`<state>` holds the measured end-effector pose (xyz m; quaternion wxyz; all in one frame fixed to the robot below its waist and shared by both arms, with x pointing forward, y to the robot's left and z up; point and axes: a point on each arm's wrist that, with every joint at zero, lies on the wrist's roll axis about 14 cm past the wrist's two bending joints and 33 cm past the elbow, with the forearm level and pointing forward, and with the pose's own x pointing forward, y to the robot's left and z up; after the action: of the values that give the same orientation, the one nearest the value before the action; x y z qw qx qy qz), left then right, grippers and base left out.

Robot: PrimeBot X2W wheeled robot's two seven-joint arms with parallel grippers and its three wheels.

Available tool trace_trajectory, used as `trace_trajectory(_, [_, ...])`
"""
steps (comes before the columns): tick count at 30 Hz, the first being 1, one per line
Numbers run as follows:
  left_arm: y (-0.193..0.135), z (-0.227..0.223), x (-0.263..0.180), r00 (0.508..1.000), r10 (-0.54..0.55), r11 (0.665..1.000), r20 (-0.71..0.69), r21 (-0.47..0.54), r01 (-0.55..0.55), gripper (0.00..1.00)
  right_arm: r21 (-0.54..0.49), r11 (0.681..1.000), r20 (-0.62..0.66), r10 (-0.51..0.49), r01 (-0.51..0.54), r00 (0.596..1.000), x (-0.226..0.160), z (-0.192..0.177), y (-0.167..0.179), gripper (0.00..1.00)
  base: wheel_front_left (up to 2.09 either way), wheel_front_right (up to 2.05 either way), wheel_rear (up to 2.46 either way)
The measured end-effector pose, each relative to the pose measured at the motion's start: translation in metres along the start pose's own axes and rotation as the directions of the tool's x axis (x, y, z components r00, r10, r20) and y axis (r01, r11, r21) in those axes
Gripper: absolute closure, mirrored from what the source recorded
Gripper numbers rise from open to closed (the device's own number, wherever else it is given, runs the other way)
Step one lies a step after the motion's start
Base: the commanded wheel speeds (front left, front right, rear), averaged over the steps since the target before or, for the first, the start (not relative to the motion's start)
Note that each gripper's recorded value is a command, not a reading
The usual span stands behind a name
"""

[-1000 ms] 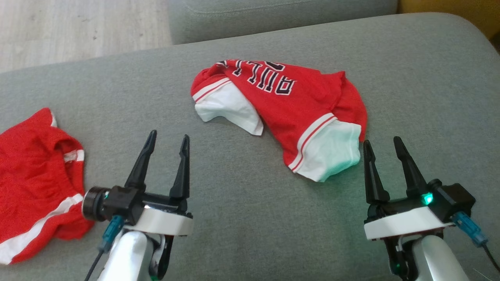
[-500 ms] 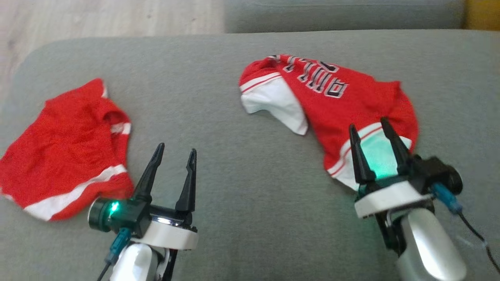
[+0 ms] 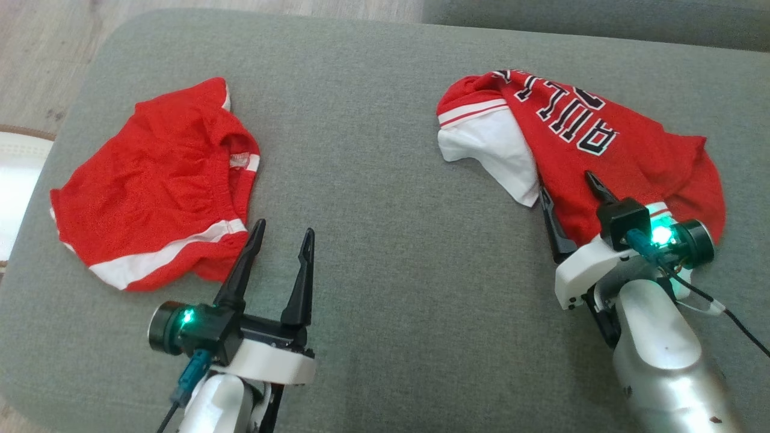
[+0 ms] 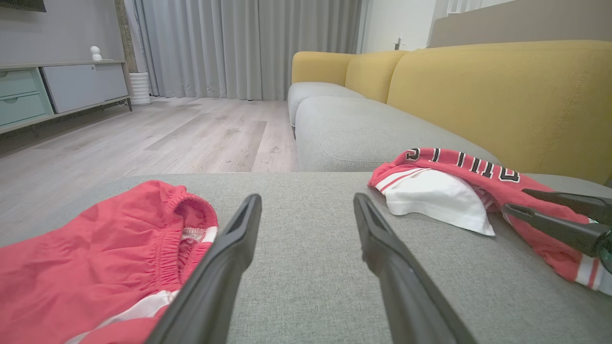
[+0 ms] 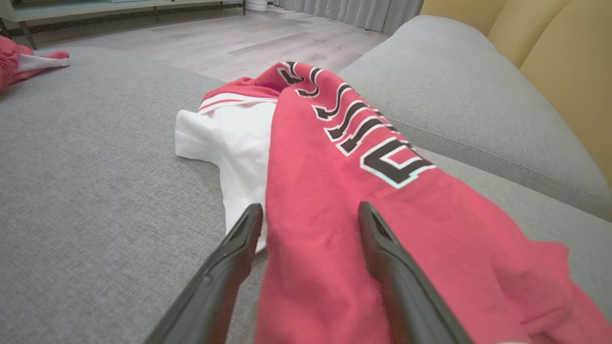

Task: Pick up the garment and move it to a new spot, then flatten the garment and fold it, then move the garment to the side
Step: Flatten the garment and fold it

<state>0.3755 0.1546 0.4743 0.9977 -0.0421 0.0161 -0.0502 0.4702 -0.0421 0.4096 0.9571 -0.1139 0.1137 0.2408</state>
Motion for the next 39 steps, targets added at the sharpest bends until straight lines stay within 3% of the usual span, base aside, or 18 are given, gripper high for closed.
trace_trajectory(1, [0.001,-0.001,0.000,1.000,0.003,1.000,-0.002,0.000,-0.003,0.00,0.002,1.000,-0.009,0.001,-0.001,1.000,0.002,-0.002,0.000,0.75,0.00,0.00,0.00])
trace_trajectory(2, [0.002,-0.001,-0.001,1.000,0.006,1.000,-0.003,0.001,-0.006,0.00,0.002,1.000,-0.014,0.005,-0.005,1.000,0.003,-0.004,0.001,0.75,0.00,0.00,0.00])
trace_trajectory(3, [0.002,-0.001,-0.001,1.000,0.008,1.000,-0.003,0.001,-0.008,0.00,0.002,1.000,-0.015,0.010,-0.010,1.000,0.003,-0.004,0.002,1.00,0.00,0.00,0.00])
trace_trajectory(8, [0.002,0.001,-0.001,1.000,0.007,1.000,0.002,0.000,-0.007,0.00,0.044,0.999,0.026,0.015,-0.016,1.000,0.003,0.006,0.005,1.00,0.00,0.00,0.00])
trace_trajectory(14, [-0.007,0.004,0.001,1.000,-0.021,1.000,0.012,-0.009,0.021,0.00,0.197,0.978,0.205,0.027,-0.068,0.978,-0.002,0.062,0.017,1.00,0.00,0.00,0.00])
trace_trajectory(19, [-0.021,0.004,0.004,0.998,-0.063,0.998,0.015,-0.013,0.063,0.00,0.307,0.937,0.341,0.056,-0.167,0.939,-0.014,0.107,0.034,1.00,0.00,0.00,0.00])
trace_trajectory(25, [-0.026,0.011,0.004,0.996,-0.078,0.997,0.036,-0.011,0.079,0.00,0.340,0.877,0.410,0.186,-0.339,0.893,-0.029,0.134,0.082,1.00,0.00,0.00,0.00])
trace_trajectory(30, [-0.014,0.016,-0.001,0.998,-0.040,0.999,0.049,-0.007,0.041,0.00,0.347,0.841,0.421,0.255,-0.414,0.870,-0.032,0.142,0.107,1.00,0.00,0.00,0.00])
trace_trajectory(31, [-0.012,0.016,-0.002,0.998,-0.033,0.999,0.050,-0.007,0.033,0.00,0.353,0.840,0.410,0.258,-0.413,0.875,-0.031,0.139,0.108,0.33,0.00,0.00,0.00])
trace_trajectory(32, [-0.010,0.016,-0.004,0.998,-0.028,1.000,0.049,-0.007,0.028,0.00,0.355,0.840,0.392,0.264,-0.409,0.881,-0.029,0.133,0.110,0.00,0.00,0.00,0.00])
trace_trajectory(36, [-0.006,0.014,-0.011,0.999,-0.009,1.000,0.045,-0.009,0.010,0.00,0.342,0.833,0.333,0.326,-0.436,0.885,-0.030,0.114,0.129,0.00,0.00,0.00,0.00])
trace_trajectory(39, [-0.006,0.010,-0.014,0.999,-0.007,1.000,0.033,-0.012,0.008,0.00,0.347,0.837,0.320,0.318,-0.423,0.892,-0.029,0.111,0.126,0.00,0.00,0.00,0.00])
